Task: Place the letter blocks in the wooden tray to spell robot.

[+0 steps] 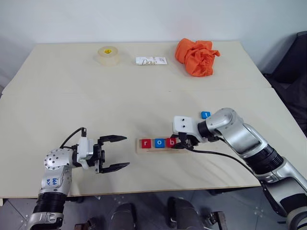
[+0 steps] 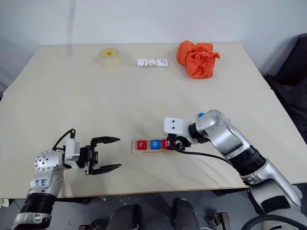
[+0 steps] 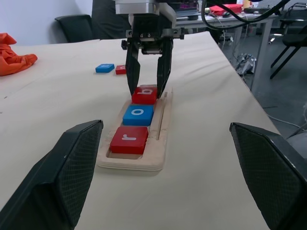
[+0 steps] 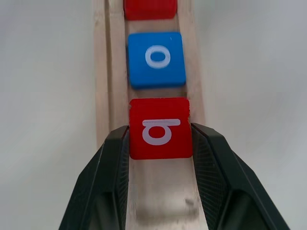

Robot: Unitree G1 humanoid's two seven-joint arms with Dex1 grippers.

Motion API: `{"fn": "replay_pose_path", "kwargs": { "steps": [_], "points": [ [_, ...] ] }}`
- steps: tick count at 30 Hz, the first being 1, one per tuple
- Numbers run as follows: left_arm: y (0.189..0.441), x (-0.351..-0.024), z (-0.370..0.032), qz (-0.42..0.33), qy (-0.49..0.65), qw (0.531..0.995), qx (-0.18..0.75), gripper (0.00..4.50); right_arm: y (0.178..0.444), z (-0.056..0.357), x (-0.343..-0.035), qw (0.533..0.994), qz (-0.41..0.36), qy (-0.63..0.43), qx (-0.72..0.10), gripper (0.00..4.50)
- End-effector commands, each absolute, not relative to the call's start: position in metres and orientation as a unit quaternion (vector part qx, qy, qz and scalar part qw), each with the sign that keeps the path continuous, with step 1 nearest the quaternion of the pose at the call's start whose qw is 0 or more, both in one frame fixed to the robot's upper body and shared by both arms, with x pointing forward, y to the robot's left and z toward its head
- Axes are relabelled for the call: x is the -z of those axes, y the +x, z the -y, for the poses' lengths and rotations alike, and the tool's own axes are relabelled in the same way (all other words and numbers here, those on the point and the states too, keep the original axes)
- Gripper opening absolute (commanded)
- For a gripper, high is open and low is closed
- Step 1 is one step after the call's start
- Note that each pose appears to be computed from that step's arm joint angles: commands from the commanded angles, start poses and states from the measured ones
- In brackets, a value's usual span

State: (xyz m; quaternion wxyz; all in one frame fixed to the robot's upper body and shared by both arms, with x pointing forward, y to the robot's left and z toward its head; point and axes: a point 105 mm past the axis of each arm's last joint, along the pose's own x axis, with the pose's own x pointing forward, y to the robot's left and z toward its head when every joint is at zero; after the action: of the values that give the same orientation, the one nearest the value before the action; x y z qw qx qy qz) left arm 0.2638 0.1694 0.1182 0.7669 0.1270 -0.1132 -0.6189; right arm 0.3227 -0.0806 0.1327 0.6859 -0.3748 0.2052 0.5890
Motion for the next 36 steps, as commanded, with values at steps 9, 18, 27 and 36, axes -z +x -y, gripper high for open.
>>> {"fn": "replay_pose_path", "kwargs": {
  "steps": [9, 18, 27, 36],
  "points": [
    [0.261, -0.124, -0.172, 0.127, 0.137, 0.772, 0.608, 4.5, 0.324, 0.066, -0.137, 0.677, -0.187, -0.382, -0.601, 1.46],
    [0.262, -0.124, -0.171, 0.129, 0.138, 0.775, 0.604, 4.5, 0.321, 0.058, -0.133, 0.674, -0.188, -0.377, -0.607, 1.46],
    [0.264, -0.125, -0.172, 0.129, 0.139, 0.777, 0.601, 4.5, 0.319, 0.057, -0.129, 0.669, -0.194, -0.38, -0.609, 1.46],
    [0.267, -0.125, -0.17, 0.13, 0.14, 0.776, 0.601, 4.5, 0.321, 0.049, -0.131, 0.679, -0.184, -0.37, -0.607, 1.46]
  ]
}}
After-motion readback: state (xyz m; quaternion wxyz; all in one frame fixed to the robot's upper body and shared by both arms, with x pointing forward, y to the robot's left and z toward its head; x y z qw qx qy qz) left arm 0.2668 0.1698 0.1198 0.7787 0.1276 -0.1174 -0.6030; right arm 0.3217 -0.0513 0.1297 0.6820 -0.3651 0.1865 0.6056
